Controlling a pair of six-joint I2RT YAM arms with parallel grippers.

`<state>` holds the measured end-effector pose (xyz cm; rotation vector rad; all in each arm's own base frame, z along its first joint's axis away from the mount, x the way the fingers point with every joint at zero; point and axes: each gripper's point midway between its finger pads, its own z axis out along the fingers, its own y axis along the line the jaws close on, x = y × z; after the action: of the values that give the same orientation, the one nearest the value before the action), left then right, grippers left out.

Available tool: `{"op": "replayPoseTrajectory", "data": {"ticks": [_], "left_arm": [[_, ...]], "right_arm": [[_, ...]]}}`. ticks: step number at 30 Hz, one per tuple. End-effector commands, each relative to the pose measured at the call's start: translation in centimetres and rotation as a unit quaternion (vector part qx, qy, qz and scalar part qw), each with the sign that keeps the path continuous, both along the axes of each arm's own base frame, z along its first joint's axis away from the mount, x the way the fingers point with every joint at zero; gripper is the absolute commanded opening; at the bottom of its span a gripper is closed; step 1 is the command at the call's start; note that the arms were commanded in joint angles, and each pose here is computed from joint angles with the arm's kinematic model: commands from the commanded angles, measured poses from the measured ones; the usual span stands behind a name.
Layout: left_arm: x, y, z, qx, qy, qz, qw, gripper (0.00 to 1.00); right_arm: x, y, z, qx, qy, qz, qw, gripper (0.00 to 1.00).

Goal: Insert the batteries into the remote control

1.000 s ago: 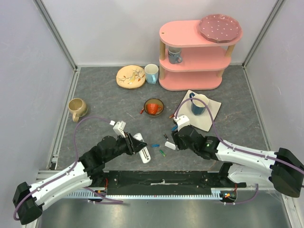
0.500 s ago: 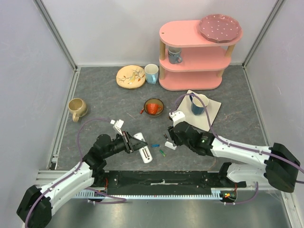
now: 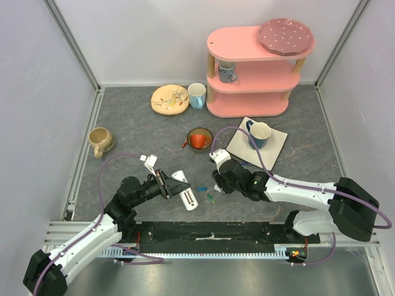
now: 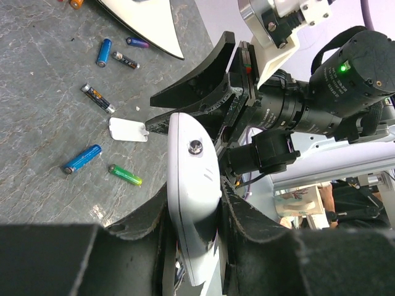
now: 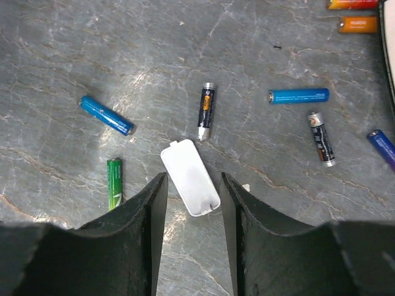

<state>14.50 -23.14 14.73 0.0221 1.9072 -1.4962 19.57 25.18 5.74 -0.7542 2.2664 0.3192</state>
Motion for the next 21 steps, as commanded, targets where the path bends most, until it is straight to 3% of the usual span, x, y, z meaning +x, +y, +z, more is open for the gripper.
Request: {"op": "replayPoseTrajectory", "data": {"ticks": [1,21], "left_arm": [[-0.1,0.0,0.7,-0.019,-0.004,-0.001,1.000,0.02],[-0.2,0.2,-1.1,-0.003,0.014,0.004,1.000,0.02]], "right_arm": [[-0.7,1.2,0.1,0.023,-0.001,0.025,0.999,0.46],[-1.4,0.5,-2.9,0.005,0.018,0.016,1.000,0.45]]}}
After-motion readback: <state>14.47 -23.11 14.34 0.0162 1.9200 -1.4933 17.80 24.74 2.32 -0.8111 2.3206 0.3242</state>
